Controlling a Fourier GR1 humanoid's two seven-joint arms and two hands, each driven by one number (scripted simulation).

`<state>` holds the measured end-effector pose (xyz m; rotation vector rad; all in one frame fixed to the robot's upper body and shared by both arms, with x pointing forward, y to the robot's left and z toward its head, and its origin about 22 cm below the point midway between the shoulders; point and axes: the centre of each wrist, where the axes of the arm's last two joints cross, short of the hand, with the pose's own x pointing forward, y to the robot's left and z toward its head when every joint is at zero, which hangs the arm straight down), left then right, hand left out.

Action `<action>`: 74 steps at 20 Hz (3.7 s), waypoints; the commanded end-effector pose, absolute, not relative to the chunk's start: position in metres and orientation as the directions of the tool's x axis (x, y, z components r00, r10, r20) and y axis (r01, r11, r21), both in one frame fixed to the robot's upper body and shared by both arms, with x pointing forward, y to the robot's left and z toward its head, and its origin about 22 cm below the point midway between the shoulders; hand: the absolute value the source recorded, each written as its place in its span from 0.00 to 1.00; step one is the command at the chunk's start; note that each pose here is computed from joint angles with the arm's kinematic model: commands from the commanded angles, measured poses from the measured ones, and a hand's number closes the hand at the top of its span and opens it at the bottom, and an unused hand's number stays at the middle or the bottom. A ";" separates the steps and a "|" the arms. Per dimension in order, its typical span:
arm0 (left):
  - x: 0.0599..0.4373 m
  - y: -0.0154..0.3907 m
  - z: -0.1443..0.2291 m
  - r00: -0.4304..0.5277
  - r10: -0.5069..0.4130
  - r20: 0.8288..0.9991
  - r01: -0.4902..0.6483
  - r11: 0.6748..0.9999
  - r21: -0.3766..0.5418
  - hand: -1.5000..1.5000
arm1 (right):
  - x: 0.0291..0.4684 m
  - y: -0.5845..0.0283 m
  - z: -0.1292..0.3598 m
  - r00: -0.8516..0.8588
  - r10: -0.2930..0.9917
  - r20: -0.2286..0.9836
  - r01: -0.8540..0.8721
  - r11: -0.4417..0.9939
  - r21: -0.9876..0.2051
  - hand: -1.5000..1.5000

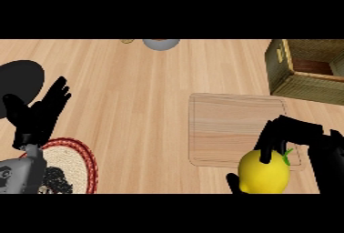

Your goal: Pick the lemon from the cutting board and place it in the basket

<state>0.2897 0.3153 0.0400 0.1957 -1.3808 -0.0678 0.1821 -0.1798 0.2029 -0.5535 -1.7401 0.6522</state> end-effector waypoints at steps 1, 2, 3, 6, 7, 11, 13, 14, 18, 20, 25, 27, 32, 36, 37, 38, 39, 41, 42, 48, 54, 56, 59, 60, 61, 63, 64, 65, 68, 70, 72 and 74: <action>0.294 0.312 0.046 0.175 -0.171 0.970 -0.057 0.981 0.183 0.50 | 0.181 -0.185 0.252 -0.283 0.640 0.715 0.155 0.766 -0.624 1.00; 0.299 0.312 0.039 0.194 -0.162 0.967 -0.069 0.981 0.179 0.50 | 0.183 -0.192 0.258 -0.271 0.647 0.713 0.160 0.761 -0.629 1.00; 0.293 0.324 0.044 0.183 -0.166 0.969 -0.064 0.981 0.181 0.50 | 0.192 -0.185 0.273 -0.280 0.643 0.712 0.206 0.765 -0.610 1.00; 0.298 0.304 0.052 0.186 -0.164 0.969 -0.056 0.983 0.177 0.50 | 0.220 -0.195 0.304 -0.253 0.636 0.729 0.232 0.772 -0.592 1.00; 0.287 0.314 0.031 0.197 -0.157 0.968 -0.049 0.984 0.170 0.50 | 0.219 -0.209 0.307 -0.259 0.633 0.729 0.255 0.773 -0.581 1.00; 0.294 0.317 0.036 0.178 -0.163 0.971 -0.087 0.980 0.180 0.50 | 0.261 -0.229 0.320 -0.178 0.691 0.700 0.325 0.713 -0.621 1.00; 0.291 0.321 0.039 0.186 -0.172 0.967 -0.061 0.981 0.186 0.50 | 0.278 -0.228 0.324 -0.126 0.744 0.657 0.376 0.648 -0.662 1.00; 0.301 0.310 0.052 0.184 -0.162 0.970 -0.054 0.983 0.174 0.50 | 0.274 -0.230 0.332 -0.117 0.755 0.645 0.398 0.630 -0.666 1.00; 0.304 0.297 0.030 0.180 -0.156 0.971 -0.060 0.984 0.169 0.50 | 0.306 -0.268 0.329 -0.067 0.762 0.644 0.416 0.608 -0.676 1.00; 0.301 0.301 0.045 0.197 -0.164 0.967 -0.053 0.983 0.177 0.50 | 0.307 -0.302 0.322 -0.051 0.765 0.642 0.413 0.602 -0.684 1.00; 0.294 0.297 0.048 0.183 -0.167 0.969 -0.054 0.982 0.180 0.50 | 0.330 -0.344 0.285 -0.037 0.761 0.648 0.433 0.597 -0.675 1.00; 0.291 0.321 0.030 0.180 -0.174 0.968 -0.056 0.981 0.186 0.50 | 0.358 -0.347 0.281 -0.024 0.777 0.629 0.417 0.580 -0.700 1.00; 0.293 0.324 0.045 0.182 -0.151 0.972 -0.057 0.985 0.164 0.50 | 0.352 -0.380 0.244 -0.049 0.747 0.663 0.424 0.616 -0.664 1.00; 0.274 0.315 0.035 0.170 -0.161 0.972 -0.039 0.985 0.170 0.50 | 0.387 -0.378 0.254 -0.052 0.726 0.685 0.427 0.637 -0.642 1.00; 0.287 0.314 0.038 0.199 -0.163 0.966 -0.042 0.984 0.174 0.50 | 0.382 -0.383 0.218 -0.053 0.735 0.676 0.413 0.633 -0.655 1.00; 0.294 0.306 0.041 0.174 -0.161 0.972 -0.041 0.985 0.170 0.50 | 0.374 -0.397 0.234 0.082 0.695 0.715 0.594 0.541 -0.595 1.00; 0.291 0.303 0.038 0.169 -0.159 0.973 -0.046 0.985 0.169 0.50 | 0.384 -0.383 0.233 0.095 0.658 0.747 0.589 0.568 -0.575 0.00; 0.297 0.318 0.036 0.188 -0.157 0.970 -0.051 0.984 0.169 0.50 | 0.388 -0.406 0.218 0.084 0.637 0.766 0.528 0.623 -0.576 0.00; 0.283 0.322 0.036 0.181 -0.182 0.966 -0.062 0.979 0.196 0.50 | 0.391 -0.390 0.217 0.082 0.678 0.731 0.522 0.595 -0.611 0.00; 0.287 0.317 0.030 0.189 -0.158 0.969 -0.043 0.985 0.169 0.50 | 0.411 -0.400 0.222 -0.009 0.686 0.728 0.480 0.641 -0.599 0.00; 0.293 0.316 0.037 0.186 -0.170 0.968 -0.056 0.981 0.184 0.50 | 0.397 -0.428 0.242 -0.042 0.497 0.867 0.597 0.708 -0.376 0.00; 0.302 0.317 0.048 0.168 -0.181 0.969 -0.046 0.980 0.192 0.50 | 0.388 -0.449 0.252 -0.101 0.405 0.909 0.659 0.712 -0.244 0.00; 0.302 0.304 0.048 0.165 -0.151 0.975 -0.060 0.985 0.163 0.50 | 0.366 -0.484 0.266 -0.108 0.312 0.944 0.708 0.690 -0.147 0.00; 0.300 0.332 0.047 0.183 -0.171 0.968 -0.068 0.980 0.186 0.50 | 0.361 -0.490 0.244 -0.111 0.294 0.949 0.700 0.701 -0.136 0.00; 0.301 0.314 0.048 0.176 -0.166 0.970 -0.054 0.982 0.178 0.50 | 0.346 -0.511 0.264 -0.111 0.280 0.953 0.712 0.692 -0.121 0.00; 0.296 0.305 0.036 0.177 -0.163 0.971 -0.054 0.983 0.175 0.50 | 0.330 -0.533 0.259 -0.118 0.286 0.951 0.710 0.694 -0.120 0.00; 0.299 0.312 0.054 0.174 -0.165 0.971 -0.059 0.982 0.178 0.50 | 0.310 -0.552 0.254 -0.099 0.281 0.955 0.700 0.702 -0.134 0.00; 0.295 0.306 0.048 0.164 -0.155 0.974 -0.060 0.984 0.166 0.50 | 0.303 -0.562 0.252 -0.106 0.272 0.957 0.688 0.715 -0.127 0.00; 0.299 0.301 0.038 0.182 -0.151 0.972 -0.063 0.984 0.164 0.50 | 0.272 -0.588 0.242 -0.066 0.277 0.959 0.634 0.754 -0.174 0.00; 0.289 0.315 0.042 0.186 -0.162 0.969 -0.060 0.983 0.176 0.50 | 0.247 -0.605 0.247 -0.021 0.304 0.952 0.589 0.773 -0.234 0.00; 0.299 0.314 0.053 0.172 -0.163 0.972 -0.056 0.983 0.175 0.50 | 0.223 -0.620 0.238 -0.029 0.292 0.956 0.571 0.790 -0.224 0.00; 0.290 0.319 0.040 0.185 -0.169 0.968 -0.057 0.982 0.183 0.50 | 0.202 -0.631 0.252 -0.011 0.324 0.946 0.535 0.801 -0.268 0.00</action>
